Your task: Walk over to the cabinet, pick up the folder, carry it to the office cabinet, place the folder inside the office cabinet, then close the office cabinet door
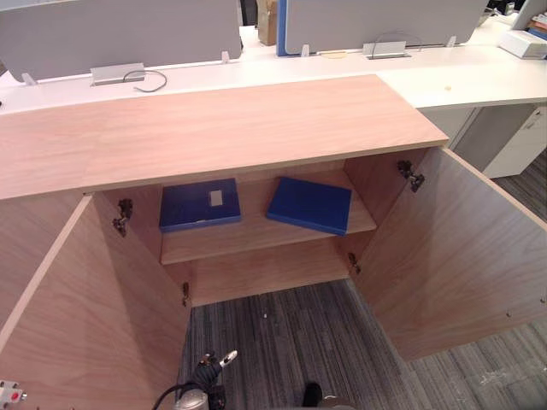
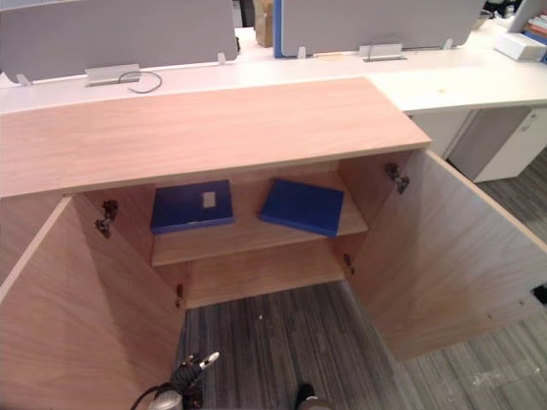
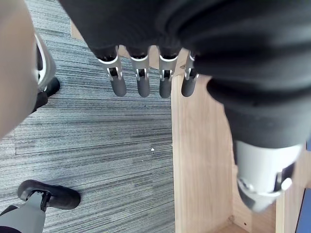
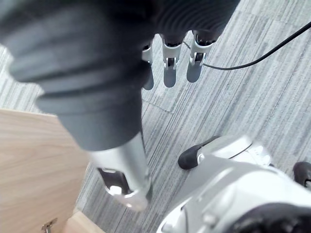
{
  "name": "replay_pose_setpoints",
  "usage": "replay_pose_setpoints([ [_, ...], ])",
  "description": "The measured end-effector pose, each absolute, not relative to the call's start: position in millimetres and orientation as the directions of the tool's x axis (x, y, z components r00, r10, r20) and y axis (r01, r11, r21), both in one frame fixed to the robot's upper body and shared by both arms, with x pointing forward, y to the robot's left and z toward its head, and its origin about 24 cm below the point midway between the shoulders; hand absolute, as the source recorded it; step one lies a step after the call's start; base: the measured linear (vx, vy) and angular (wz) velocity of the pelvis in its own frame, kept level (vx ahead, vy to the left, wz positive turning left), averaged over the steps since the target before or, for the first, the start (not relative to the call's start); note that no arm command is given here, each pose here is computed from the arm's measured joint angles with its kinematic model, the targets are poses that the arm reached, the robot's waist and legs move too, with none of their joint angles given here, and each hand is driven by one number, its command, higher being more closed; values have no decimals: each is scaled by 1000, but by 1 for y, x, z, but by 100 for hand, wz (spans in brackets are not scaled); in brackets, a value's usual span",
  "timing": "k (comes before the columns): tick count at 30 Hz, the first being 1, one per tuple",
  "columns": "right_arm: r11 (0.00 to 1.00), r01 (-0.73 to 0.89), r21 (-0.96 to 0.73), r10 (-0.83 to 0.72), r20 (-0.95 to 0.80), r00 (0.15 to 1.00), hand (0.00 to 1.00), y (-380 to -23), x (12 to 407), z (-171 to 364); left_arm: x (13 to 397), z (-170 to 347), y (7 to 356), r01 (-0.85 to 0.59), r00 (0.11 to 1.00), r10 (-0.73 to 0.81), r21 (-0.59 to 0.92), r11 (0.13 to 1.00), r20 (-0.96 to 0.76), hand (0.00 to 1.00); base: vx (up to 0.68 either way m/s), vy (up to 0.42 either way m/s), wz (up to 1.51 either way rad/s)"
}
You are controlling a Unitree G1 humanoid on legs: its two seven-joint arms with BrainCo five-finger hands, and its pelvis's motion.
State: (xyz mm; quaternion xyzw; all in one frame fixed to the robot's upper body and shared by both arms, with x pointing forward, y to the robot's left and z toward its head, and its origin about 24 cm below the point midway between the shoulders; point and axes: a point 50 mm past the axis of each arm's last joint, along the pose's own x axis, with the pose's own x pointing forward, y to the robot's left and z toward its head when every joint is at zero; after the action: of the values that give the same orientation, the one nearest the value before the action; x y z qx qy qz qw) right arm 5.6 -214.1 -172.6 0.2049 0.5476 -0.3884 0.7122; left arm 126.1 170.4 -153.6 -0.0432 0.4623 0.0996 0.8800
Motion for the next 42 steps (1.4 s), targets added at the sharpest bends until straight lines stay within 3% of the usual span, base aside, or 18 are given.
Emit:
replay_pose_setpoints([
  [6,622,772,-131,-327,-939,103,0,-214,10,-173,131,-152,174,-247,561,156,15,969,-813,0,-1,54,-13],
  [10,666,737,-110,-356,-916,185,0,-227,39,-168,124,-155,177,-329,527,186,3,944,-829,0,20,100,-62],
  [13,670,735,-106,-343,-922,180,0,-221,36,-170,125,-154,182,-326,533,197,15,945,-823,0,219,61,-27],
  [27,727,681,-88,-367,-888,277,0,-232,59,-163,125,-156,161,-182,542,108,10,983,-833,0,208,108,2],
  [33,811,580,-69,-383,-813,439,0,-231,100,-148,126,-155,178,-166,539,142,61,984,-830,0,217,-170,-31],
  [36,824,565,-43,-405,-742,534,0,-241,144,-131,147,-147,153,-116,612,83,15,993,-787,0,91,-31,-20],
  [37,842,539,-22,-383,-727,569,0,-234,154,-128,142,-150,151,-111,596,78,14,994,-799,0,11,50,-5],
  [42,854,519,-16,-348,-759,550,0,-226,149,-134,134,-153,156,-137,567,103,30,990,-817,0,105,-71,41],
])
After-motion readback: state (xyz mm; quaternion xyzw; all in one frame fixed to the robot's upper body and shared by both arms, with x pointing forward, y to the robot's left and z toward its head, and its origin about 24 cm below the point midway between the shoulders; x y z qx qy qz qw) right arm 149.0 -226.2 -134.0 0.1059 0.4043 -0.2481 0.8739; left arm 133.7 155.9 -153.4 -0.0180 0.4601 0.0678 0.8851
